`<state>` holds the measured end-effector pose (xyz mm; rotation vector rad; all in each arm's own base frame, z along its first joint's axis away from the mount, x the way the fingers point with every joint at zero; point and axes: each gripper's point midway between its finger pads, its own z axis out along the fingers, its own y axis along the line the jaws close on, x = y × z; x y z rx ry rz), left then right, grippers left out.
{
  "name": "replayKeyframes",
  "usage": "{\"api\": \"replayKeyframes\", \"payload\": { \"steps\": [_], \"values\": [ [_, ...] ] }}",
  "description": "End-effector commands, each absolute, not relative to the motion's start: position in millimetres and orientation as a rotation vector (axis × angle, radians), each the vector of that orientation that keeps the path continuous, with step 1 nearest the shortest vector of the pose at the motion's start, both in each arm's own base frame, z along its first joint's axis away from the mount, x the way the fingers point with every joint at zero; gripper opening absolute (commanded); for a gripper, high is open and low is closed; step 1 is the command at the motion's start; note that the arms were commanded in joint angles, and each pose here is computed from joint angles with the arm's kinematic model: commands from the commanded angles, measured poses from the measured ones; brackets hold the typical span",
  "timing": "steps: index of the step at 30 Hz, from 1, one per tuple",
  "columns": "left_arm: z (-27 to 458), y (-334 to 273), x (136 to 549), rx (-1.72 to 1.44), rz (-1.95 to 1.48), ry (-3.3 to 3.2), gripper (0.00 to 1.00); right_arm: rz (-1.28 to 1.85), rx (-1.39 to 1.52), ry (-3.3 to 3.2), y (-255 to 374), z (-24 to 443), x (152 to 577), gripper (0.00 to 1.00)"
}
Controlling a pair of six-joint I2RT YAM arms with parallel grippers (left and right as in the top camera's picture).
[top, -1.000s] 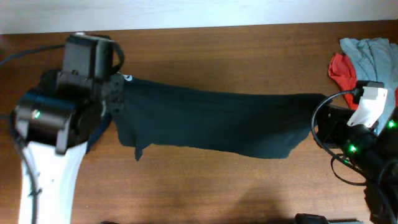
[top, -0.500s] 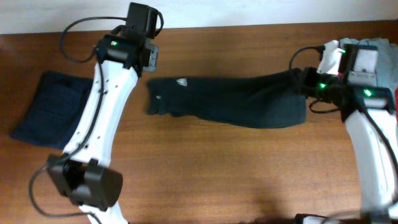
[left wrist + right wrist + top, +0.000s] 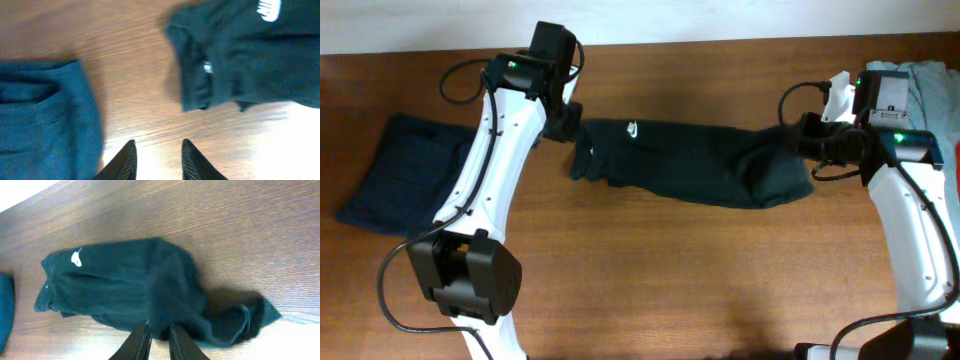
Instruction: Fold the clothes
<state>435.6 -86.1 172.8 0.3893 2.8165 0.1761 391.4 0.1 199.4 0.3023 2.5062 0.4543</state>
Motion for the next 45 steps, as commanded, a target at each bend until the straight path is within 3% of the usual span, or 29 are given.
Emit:
{"api": "replayKeyframes", "payload": {
  "steps": [1, 3, 4, 15, 22, 24, 25, 30, 35, 41, 45],
  "values": [
    [155, -102, 419, 0.463, 0.026, 2.864, 0.34, 0.397, 0.311, 2.489, -8, 207, 389, 0.2],
    [135, -105, 413, 0.474, -0.002, 2.899, 0.38, 0.399, 0.315, 2.503, -8, 206, 386, 0.48],
    [125, -110, 410, 0.485, -0.048, 2.909, 0.39, 0.4, 0.318, 2.51, -8, 205, 385, 0.56],
    [52, -133, 418, 0.574, -0.22, 2.795, 0.5, 0.425, 0.383, 2.691, -2, 181, 347, 0.68],
    [19, -130, 422, 0.56, -0.192, 2.721, 0.49, 0.442, 0.431, 2.82, 2, 148, 325, 0.71],
    [20, -131, 429, 0.58, -0.185, 2.678, 0.09, 0.446, 0.444, 2.854, 3, 136, 319, 0.71],
    [23, -127, 433, 0.573, -0.157, 2.668, 0.0, 0.449, 0.451, 2.871, 3, 130, 316, 0.72],
    [64, -106, 458, 0.432, -0.116, 2.639, 0.0, 0.455, 0.473, 2.925, 6, 111, 302, 0.71],
    [130, -80, 479, 0.317, -0.103, 2.553, 0.0, 0.467, 0.564, 2.925, 7, 75, 294, 0.61],
    [154, -73, 455, 0.294, -0.105, 2.602, 0.0, 0.616, 0.496, 2.807, 24, 46, 305, 0.51],
    [155, -71, 445, 0.296, -0.104, 2.631, 0.0, 0.777, 0.415, 2.725, 45, 38, 308, 0.56]
  ]
}}
